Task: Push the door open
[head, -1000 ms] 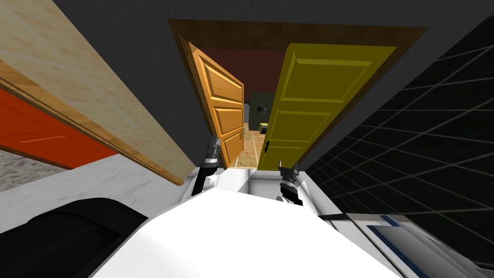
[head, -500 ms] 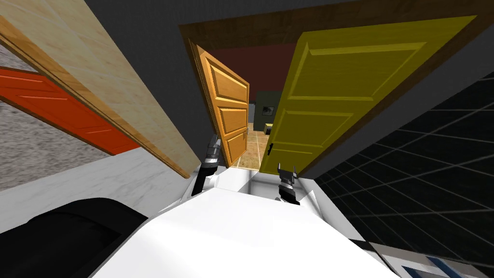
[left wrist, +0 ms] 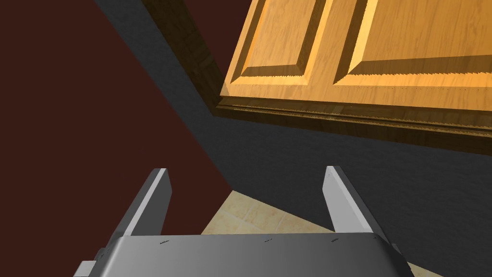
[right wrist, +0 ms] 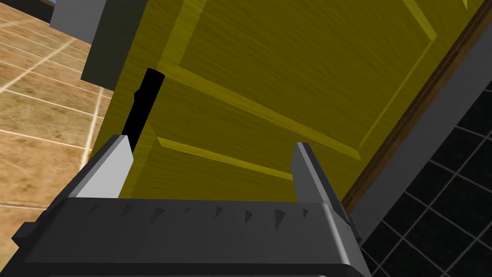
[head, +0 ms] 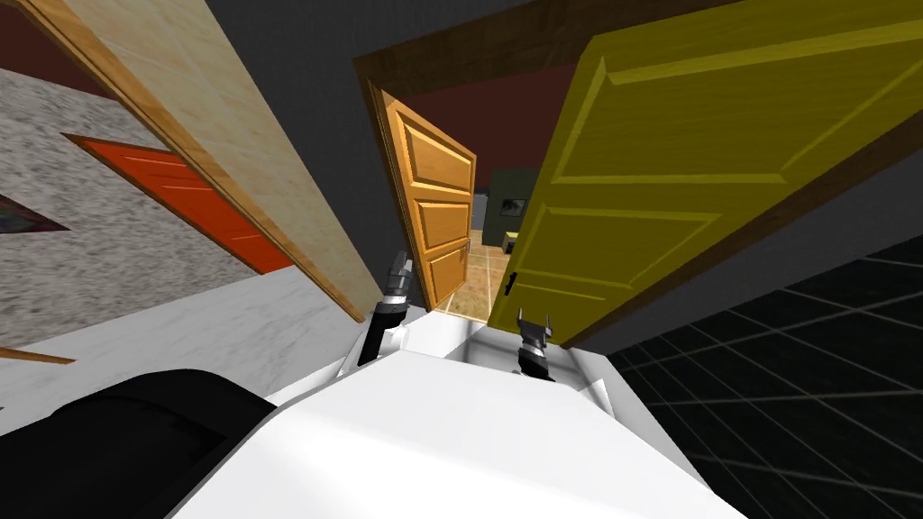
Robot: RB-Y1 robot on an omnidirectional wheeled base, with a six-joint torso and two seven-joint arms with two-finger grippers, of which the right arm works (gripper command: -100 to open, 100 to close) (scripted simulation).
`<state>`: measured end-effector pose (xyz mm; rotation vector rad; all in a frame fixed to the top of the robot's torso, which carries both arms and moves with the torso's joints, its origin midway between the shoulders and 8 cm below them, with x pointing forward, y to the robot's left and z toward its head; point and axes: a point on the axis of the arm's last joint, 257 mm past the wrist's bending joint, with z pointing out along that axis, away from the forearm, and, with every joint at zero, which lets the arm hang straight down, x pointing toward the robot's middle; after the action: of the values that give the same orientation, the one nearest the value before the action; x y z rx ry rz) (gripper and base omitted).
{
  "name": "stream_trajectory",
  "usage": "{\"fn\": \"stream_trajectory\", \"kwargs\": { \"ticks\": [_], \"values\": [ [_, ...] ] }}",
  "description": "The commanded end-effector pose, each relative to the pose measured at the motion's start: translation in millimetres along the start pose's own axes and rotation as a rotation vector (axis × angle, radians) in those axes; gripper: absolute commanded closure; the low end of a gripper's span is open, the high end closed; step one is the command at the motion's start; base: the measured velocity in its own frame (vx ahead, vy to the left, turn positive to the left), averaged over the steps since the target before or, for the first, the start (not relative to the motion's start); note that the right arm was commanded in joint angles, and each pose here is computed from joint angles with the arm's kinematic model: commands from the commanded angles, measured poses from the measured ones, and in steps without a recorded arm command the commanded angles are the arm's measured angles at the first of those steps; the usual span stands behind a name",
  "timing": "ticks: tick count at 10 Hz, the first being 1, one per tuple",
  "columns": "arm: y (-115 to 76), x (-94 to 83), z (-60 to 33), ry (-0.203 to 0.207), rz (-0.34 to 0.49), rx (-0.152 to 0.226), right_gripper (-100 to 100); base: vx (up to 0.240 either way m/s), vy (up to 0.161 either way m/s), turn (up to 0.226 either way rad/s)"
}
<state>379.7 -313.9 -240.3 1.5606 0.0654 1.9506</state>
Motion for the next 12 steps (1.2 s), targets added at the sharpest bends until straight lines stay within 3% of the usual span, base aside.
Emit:
{"fn": "stream_trajectory", "kwargs": {
  "ticks": [1, 6, 8, 12],
  "values": [
    [-2.3, -11.3, -4.3, -0.025, 0.035, -0.006, -100, 0.048, -0.107, 0.196],
    [-10.7, -47.8, -22.8, -0.113, 0.147, -0.034, -100, 0.050, -0.094, 0.238],
    [-12.0, -53.4, -26.1, -0.127, 0.164, -0.039, -100, 0.034, -0.092, 0.114],
    [-19.4, -82.7, -46.1, -0.205, 0.254, -0.075, -100, 0.044, -0.138, 0.301]
  ]
}}
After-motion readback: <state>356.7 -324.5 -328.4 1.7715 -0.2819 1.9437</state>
